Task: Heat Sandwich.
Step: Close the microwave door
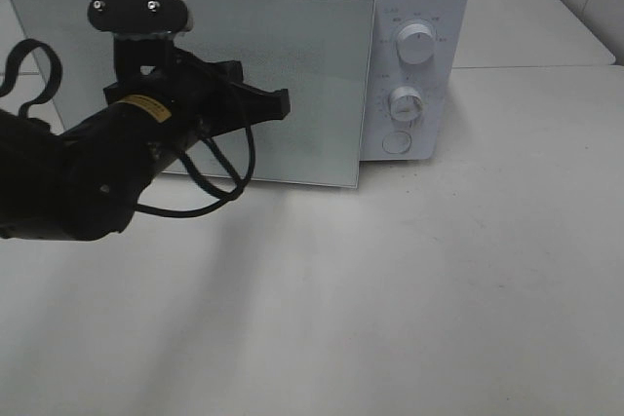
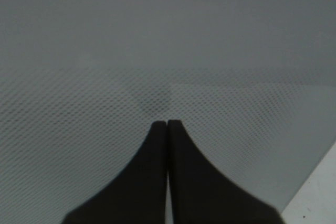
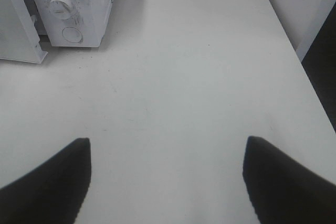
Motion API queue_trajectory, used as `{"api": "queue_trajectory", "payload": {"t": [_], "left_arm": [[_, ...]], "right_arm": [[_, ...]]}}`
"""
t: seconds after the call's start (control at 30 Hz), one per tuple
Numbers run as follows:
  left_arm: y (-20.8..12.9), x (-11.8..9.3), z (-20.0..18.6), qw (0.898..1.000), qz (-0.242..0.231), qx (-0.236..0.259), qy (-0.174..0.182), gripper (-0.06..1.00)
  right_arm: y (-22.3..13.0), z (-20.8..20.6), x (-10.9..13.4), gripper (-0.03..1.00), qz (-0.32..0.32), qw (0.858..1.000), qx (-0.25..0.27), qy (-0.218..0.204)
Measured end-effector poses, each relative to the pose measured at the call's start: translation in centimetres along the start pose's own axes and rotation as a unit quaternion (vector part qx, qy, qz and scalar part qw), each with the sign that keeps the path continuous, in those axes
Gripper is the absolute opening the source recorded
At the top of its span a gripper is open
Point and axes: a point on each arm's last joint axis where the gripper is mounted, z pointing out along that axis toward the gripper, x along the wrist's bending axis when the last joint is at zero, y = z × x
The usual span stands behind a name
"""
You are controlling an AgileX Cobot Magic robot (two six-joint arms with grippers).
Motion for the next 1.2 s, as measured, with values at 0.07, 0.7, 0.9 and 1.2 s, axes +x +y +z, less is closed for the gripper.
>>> {"api": "queue_trajectory", "payload": {"t": [0.07, 0.7, 0.9, 1.2], "left_arm": [[0.1, -0.8, 0.5, 1.000, 0.003, 0.001, -0.003, 0.00], [0.7, -4.9, 5.3, 0.999, 0.018, 0.030, -0.020, 0.00], [0.4, -5.6, 6.4, 0.998, 0.030, 0.052, -0.028, 0.00], [0.2, -5.1, 7.4, 0.997, 0.032, 0.066, -0.027, 0.00]], "right_arm": [[0.0, 0.0, 0.0, 0.77, 0.000, 1.000, 0.000, 0.000], [0.0, 0.0, 0.0, 0.77, 0.001, 1.000, 0.000, 0.002], [0.0, 0.0, 0.0, 0.77, 0.001, 1.000, 0.000, 0.002], [0.0, 0.0, 0.0, 0.77, 0.001, 1.000, 0.000, 0.002]]}}
